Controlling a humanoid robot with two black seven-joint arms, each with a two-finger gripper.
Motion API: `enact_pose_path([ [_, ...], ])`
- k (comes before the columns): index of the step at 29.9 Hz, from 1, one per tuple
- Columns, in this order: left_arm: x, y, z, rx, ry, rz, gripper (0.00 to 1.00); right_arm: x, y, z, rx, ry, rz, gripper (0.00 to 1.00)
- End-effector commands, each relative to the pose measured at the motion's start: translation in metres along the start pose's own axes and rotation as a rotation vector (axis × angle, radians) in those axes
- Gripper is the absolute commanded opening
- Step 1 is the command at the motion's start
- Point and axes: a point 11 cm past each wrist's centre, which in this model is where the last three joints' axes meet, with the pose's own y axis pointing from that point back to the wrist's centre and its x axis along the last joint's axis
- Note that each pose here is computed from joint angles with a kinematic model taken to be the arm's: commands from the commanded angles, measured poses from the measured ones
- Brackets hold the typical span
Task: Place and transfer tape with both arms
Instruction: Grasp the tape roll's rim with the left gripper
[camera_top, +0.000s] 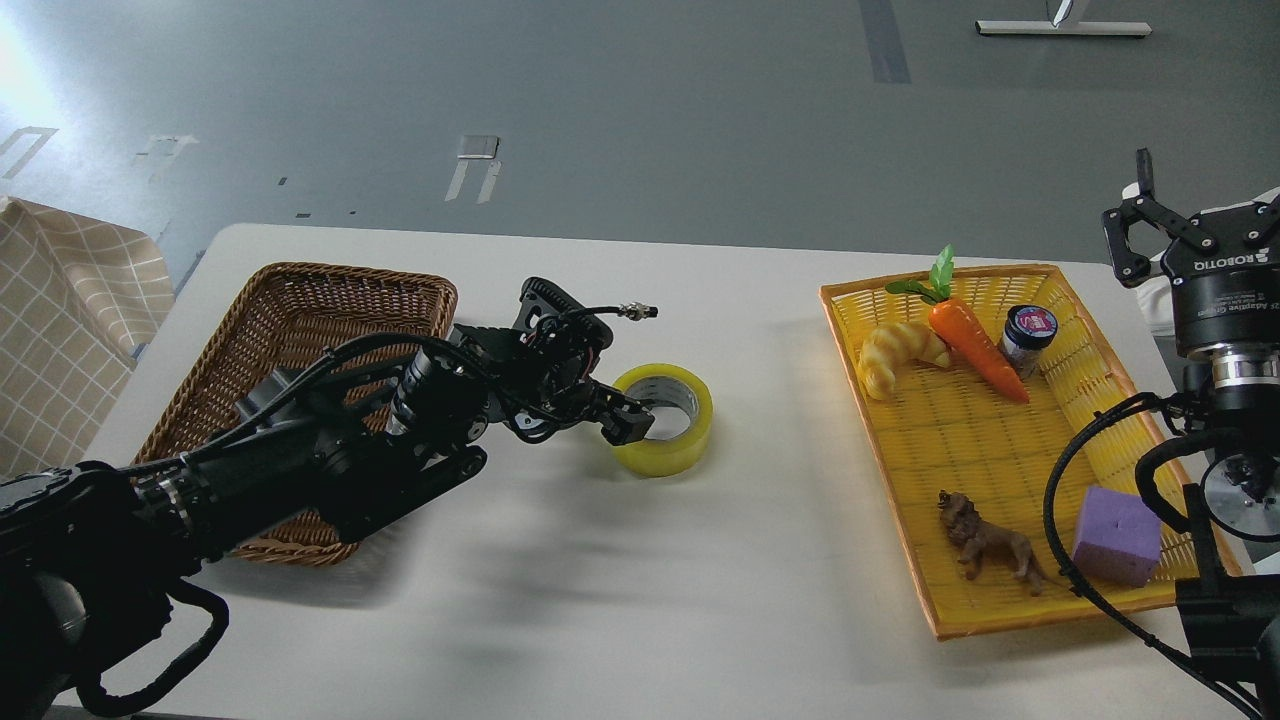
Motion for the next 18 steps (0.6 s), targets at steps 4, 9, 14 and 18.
enact_pose_path([
  [4,-0.003,-0.001,0.001,0.001,0.004,-0.005,0.65,0.0,0.0,0.0,0.0,0.0,0.001,1.0],
  [9,-0.006,-0.002,0.001,0.001,0.008,-0.01,0.33,0.001,0.002,0.001,-0.002,-0.001,0.005,1.0],
  [14,-0.013,-0.003,0.002,-0.004,0.014,-0.014,0.03,0.001,0.002,0.001,-0.002,-0.001,0.005,1.0],
  [18,-0.012,-0.005,0.016,-0.071,-0.016,0.01,0.0,0.001,0.002,0.002,-0.002,-0.003,0.005,1.0],
])
